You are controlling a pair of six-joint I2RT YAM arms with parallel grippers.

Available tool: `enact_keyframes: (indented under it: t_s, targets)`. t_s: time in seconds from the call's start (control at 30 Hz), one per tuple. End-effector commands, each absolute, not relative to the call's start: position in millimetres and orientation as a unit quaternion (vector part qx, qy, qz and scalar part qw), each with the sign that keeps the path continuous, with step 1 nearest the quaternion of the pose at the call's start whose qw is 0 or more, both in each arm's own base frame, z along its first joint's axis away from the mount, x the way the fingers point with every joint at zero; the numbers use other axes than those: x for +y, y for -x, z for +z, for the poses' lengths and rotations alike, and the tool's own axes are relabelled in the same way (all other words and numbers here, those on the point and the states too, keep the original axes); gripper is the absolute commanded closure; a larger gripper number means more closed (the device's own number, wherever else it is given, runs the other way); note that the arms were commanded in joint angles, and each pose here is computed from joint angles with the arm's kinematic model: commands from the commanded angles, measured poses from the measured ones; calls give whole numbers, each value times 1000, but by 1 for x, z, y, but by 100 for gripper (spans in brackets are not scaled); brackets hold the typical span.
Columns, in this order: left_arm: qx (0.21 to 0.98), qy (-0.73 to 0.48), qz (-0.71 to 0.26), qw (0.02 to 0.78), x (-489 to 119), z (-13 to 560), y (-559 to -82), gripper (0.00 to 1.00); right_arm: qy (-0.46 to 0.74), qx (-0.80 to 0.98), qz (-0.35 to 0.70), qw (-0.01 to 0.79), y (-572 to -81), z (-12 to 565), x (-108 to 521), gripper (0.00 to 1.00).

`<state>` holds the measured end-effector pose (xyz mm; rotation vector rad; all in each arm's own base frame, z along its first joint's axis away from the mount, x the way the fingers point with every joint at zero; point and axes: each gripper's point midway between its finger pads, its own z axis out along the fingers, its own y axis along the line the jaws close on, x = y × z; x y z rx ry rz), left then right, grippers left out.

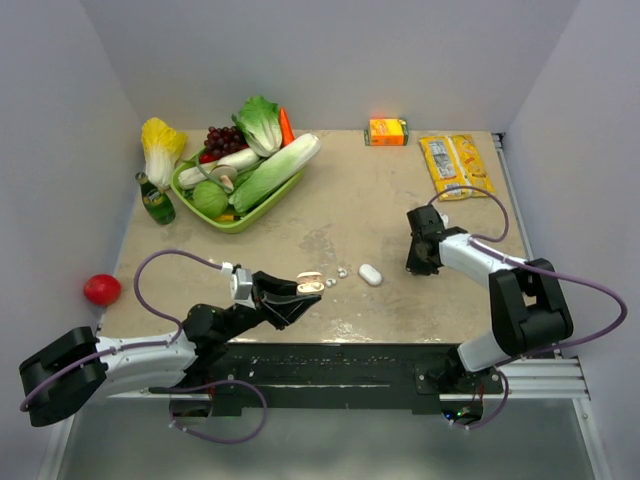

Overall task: Insert the wireless bluetooth earbuds into the charging case
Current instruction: Pick up the earbud from the center of the board.

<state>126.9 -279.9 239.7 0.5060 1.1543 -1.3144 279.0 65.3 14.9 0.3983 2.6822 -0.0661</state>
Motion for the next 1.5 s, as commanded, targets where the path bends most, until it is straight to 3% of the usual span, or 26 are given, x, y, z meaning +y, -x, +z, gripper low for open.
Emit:
enact_keyframes:
  t_s: [0.0, 0.27, 0.43, 0.5, 0.53, 0.63, 0.73, 0.9, 1.47]
  targets:
    - [358, -183, -627, 667, -210, 264, -77, 100, -136, 973, -13, 187, -263, 9, 78, 100]
    - [353, -180, -629, 669, -205, 264, -75, 100, -129, 973, -28, 188, -261, 7, 83, 100]
    - [362, -181, -623, 669, -206, 259, -77, 100, -145, 956, -22, 254, -268, 56, 75, 99]
    - [361, -179, -623, 671, -206, 260, -78, 100, -153, 947, -4, 281, -272, 73, 77, 91]
    - [364, -181, -622, 670, -207, 259, -78, 100, -161, 936, 16, 312, -278, 91, 80, 73]
    - [363, -180, -621, 671, -207, 260, -79, 100, -184, 916, 64, 351, -290, 110, 91, 49]
    - [361, -180, -624, 670, -208, 261, -78, 100, -208, 909, 74, 354, -302, 109, 97, 42]
    - [361, -180, -625, 668, -207, 261, -77, 100, -218, 929, 28, 297, -311, 65, 97, 42]
    - [373, -181, -620, 666, -208, 254, -79, 100, -225, 932, -52, 280, -308, 21, 73, 44]
